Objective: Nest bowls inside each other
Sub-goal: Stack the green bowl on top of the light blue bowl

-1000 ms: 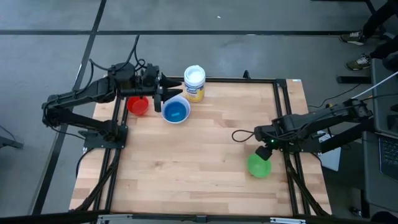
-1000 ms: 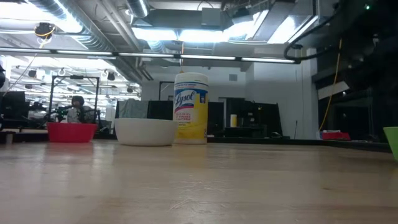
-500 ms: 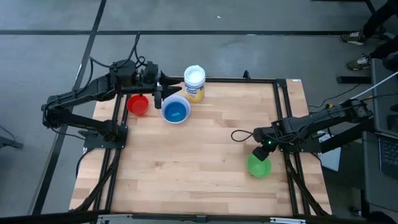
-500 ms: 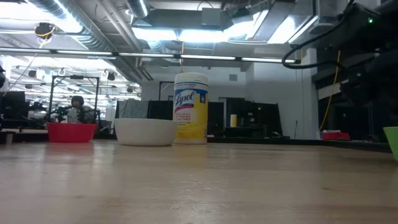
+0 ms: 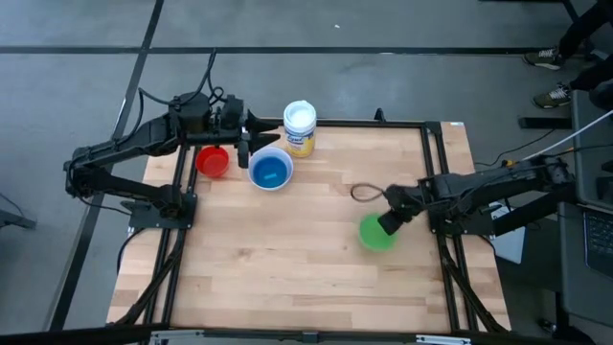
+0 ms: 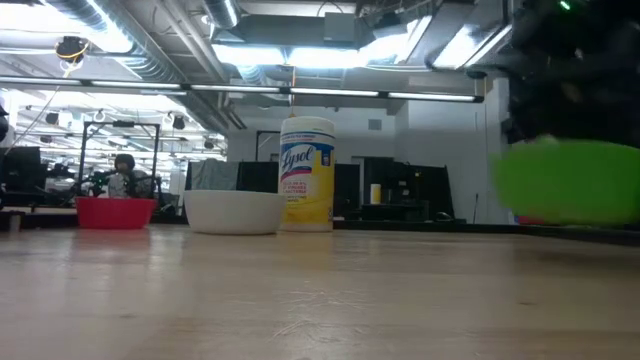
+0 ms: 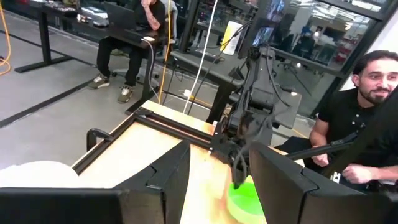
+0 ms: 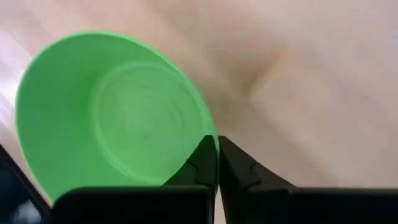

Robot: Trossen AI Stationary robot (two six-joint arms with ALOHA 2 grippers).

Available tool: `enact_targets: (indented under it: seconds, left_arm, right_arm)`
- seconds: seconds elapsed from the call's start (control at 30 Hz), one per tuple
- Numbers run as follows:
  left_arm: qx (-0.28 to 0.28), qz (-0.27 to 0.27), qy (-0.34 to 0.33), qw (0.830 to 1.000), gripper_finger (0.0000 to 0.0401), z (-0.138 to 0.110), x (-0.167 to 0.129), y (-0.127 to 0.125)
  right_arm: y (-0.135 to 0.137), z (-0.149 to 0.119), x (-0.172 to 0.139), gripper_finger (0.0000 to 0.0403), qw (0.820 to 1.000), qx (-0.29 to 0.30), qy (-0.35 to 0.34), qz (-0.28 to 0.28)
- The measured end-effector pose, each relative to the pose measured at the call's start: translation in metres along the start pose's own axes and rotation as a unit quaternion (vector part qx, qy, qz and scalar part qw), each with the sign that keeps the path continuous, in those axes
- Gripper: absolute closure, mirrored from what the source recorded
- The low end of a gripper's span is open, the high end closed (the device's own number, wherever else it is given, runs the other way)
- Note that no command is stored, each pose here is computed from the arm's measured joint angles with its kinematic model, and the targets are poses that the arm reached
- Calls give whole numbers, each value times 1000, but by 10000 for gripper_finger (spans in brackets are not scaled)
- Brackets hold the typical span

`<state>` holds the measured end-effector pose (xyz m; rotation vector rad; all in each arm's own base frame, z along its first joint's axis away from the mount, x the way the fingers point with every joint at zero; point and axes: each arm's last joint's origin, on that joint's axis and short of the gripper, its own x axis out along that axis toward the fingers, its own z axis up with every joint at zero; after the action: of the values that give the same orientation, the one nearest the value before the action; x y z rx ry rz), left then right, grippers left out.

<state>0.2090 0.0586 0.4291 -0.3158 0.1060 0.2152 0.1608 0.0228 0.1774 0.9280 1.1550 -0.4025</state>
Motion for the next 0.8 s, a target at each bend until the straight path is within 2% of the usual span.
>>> enact_targets:
  seconds: [0.13,0.2,0.33,0.4,0.5,0.6,0.7,0.8]
  left_arm:
    - [9,-3,-17,1000,240,3,0,-1]
    - [12,8,-21,1000,240,4,1,3]
    - [12,37,-15,999,240,4,8,15]
    - [13,49,-8,999,240,3,11,21]
    - [19,65,11,998,240,3,16,29]
    - [40,97,21,994,240,10,20,33]
    - [63,167,22,984,240,21,23,37]
    - [74,269,26,960,240,32,25,45]
  right_arm:
    - [16,29,-29,400,995,6,-102,0]
    - [20,43,-45,400,989,8,-147,-19]
    - [35,77,-75,401,971,-14,-221,-89]
    - [48,96,-89,401,951,-32,-269,-147]
    - [75,126,-112,401,897,-55,-361,-250]
    - [103,157,-132,401,825,-61,-443,-347]
    - [129,184,-152,401,763,-58,-497,-410]
    - [148,203,-169,401,727,-54,-526,-437]
